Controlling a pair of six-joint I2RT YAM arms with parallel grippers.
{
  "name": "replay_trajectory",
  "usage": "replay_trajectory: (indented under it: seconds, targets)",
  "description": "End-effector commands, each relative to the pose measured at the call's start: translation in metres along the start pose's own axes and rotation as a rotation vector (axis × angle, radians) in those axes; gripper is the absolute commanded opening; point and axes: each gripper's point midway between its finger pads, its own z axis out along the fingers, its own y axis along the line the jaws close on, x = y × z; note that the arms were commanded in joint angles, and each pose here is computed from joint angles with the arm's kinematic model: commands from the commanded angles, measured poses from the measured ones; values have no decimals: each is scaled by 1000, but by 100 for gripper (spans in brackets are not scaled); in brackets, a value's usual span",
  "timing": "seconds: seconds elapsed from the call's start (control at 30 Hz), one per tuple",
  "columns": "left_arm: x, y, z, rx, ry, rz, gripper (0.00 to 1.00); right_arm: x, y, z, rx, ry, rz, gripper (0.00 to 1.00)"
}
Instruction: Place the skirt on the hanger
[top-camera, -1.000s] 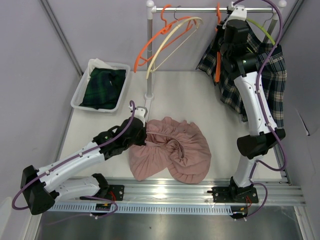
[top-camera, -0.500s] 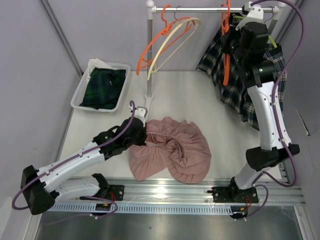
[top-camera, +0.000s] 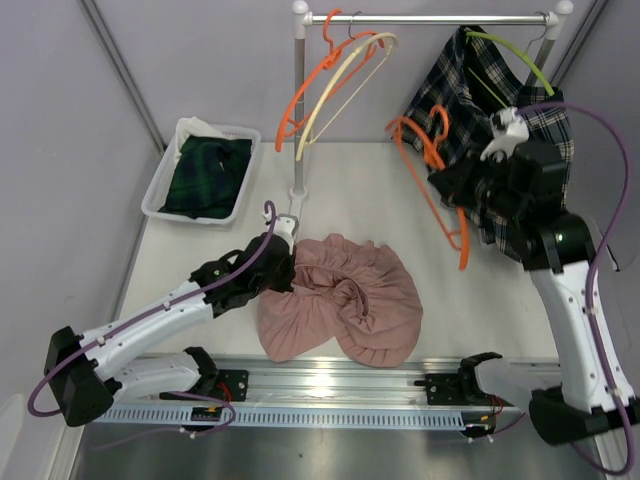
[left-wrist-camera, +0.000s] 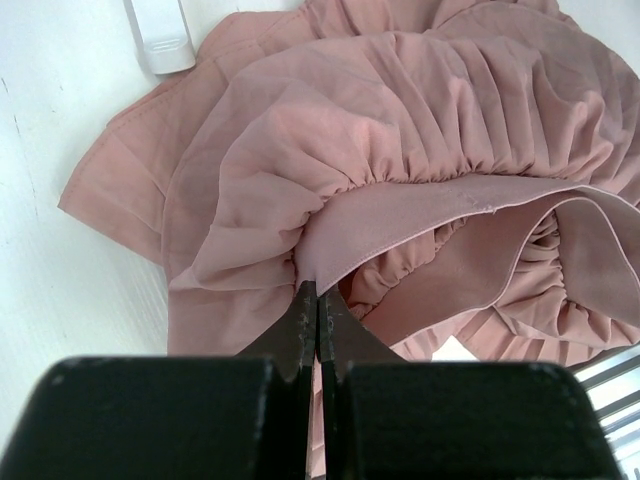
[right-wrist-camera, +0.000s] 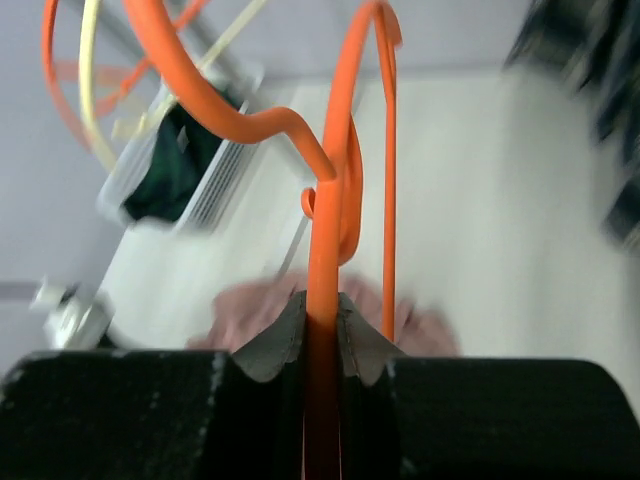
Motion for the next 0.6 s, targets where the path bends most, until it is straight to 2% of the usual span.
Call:
replay_trajectory:
  seconds: [0.0, 0.03, 0.1, 0.27, 0.57]
  targets:
    - [-18, -7, -2, 45, -37, 2, 0, 43, 52, -46, -242, 85, 69, 0]
    - [-17, -8, 0, 54, -29, 0, 0, 70, 63, -52, -284, 159, 67, 0]
    - [-17, -8, 2, 56, -24, 1, 0, 83, 75, -74, -327, 167, 55, 0]
    - [-18, -4, 7, 43, -9, 1, 0, 137, 100, -107, -469, 332, 27, 0]
    - [-24, -2, 6, 35, -8, -18, 0, 185, 103, -131, -588, 494, -1, 0]
